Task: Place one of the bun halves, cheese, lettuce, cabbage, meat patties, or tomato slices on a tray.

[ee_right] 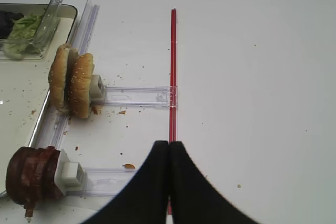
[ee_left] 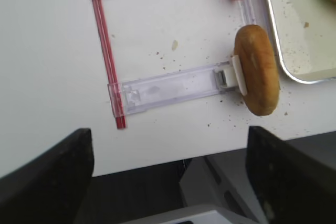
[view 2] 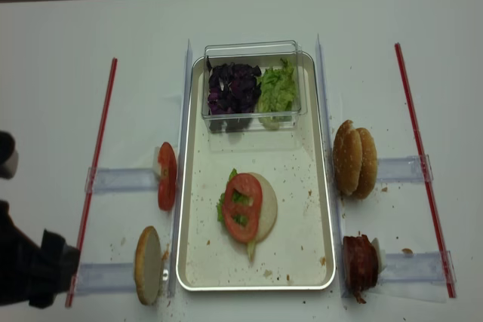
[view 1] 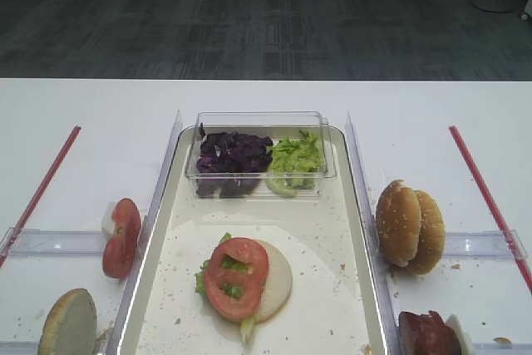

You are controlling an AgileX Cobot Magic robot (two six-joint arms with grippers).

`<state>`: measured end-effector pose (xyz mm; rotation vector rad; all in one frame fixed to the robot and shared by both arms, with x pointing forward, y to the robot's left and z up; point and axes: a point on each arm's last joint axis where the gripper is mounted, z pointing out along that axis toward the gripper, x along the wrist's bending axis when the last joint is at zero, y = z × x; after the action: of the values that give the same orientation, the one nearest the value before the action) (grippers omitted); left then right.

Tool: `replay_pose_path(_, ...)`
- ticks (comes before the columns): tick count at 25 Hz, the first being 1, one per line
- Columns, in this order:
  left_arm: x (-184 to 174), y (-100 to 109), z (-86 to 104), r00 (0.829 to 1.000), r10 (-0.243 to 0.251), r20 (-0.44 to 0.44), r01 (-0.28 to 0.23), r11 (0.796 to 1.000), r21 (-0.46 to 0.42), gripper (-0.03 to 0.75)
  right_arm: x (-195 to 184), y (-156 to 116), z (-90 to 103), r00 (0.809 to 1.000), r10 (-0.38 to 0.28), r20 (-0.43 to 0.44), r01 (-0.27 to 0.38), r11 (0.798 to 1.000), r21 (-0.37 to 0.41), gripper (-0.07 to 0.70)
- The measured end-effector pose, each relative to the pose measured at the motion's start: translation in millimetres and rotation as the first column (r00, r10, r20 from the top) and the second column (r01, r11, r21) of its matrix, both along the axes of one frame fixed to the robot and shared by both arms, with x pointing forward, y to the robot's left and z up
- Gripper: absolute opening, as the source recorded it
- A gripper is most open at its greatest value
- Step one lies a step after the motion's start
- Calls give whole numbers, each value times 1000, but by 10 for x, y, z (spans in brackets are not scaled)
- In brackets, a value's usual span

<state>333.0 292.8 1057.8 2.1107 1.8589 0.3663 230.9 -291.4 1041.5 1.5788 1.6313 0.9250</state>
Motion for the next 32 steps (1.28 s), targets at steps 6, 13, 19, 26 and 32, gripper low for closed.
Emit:
replay_pose_path(6,-410,23,-100,984,6,176,-4,1000,-12,545,0,0,0,1000,0,0,0,1000,0,36)
replay_pose_path(13,-721,44,-158,938,46,344,-32,998,-47,545,0,0,0,1000,0,0,0,1000,0,36)
replay_pose_path(19,-913,56,-165,886,54,461,-30,998,-61,545,0,0,0,1000,0,0,0,1000,0,36)
replay_pose_path(26,-1040,75,-172,840,89,535,-52,995,-85,545,0,0,0,1000,0,0,0,1000,0,36)
replay_pose_path(32,-1059,93,-175,832,110,544,-74,993,-88,545,0,0,0,1000,0,0,0,1000,0,36)
